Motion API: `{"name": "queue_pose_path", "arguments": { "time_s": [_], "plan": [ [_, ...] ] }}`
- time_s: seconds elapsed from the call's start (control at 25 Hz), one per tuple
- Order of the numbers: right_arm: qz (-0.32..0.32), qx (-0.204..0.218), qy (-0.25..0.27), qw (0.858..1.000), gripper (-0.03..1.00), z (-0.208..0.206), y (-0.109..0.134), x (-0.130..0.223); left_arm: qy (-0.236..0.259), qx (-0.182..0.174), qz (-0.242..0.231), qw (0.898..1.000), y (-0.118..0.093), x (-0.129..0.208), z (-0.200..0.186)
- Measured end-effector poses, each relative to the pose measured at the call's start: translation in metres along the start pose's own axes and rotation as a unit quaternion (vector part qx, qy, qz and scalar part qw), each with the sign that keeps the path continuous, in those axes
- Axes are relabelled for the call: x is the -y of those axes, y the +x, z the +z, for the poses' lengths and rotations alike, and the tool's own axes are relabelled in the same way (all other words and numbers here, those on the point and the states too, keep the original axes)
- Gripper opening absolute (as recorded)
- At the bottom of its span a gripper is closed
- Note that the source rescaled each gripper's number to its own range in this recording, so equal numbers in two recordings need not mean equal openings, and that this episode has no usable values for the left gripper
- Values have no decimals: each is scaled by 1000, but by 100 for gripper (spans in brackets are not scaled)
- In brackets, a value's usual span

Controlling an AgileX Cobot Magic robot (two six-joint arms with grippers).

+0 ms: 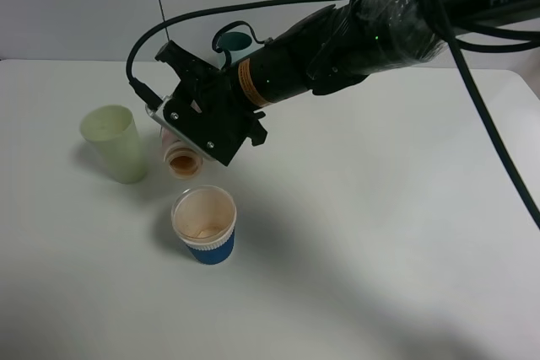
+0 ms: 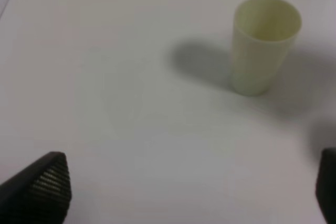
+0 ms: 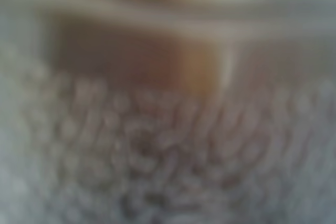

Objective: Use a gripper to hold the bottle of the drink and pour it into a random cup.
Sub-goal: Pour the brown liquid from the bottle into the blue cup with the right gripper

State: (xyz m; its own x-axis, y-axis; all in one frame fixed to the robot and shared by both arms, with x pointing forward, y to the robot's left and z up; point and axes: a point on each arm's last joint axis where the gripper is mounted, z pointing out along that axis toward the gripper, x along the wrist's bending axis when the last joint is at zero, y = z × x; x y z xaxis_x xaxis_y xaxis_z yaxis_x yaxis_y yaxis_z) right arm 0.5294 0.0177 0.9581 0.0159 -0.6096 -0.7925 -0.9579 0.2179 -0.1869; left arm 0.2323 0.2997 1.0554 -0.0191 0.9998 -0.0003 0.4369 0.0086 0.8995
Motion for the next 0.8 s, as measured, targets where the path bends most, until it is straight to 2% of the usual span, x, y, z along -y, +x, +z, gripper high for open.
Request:
{"name": "queue_pose_path", "arguments": {
  "time_s": [0.8],
  "plan": [
    [-66,-9,16,998,3,2,-1,-1,0,0,0,1000,0,0,0]
  ]
}}
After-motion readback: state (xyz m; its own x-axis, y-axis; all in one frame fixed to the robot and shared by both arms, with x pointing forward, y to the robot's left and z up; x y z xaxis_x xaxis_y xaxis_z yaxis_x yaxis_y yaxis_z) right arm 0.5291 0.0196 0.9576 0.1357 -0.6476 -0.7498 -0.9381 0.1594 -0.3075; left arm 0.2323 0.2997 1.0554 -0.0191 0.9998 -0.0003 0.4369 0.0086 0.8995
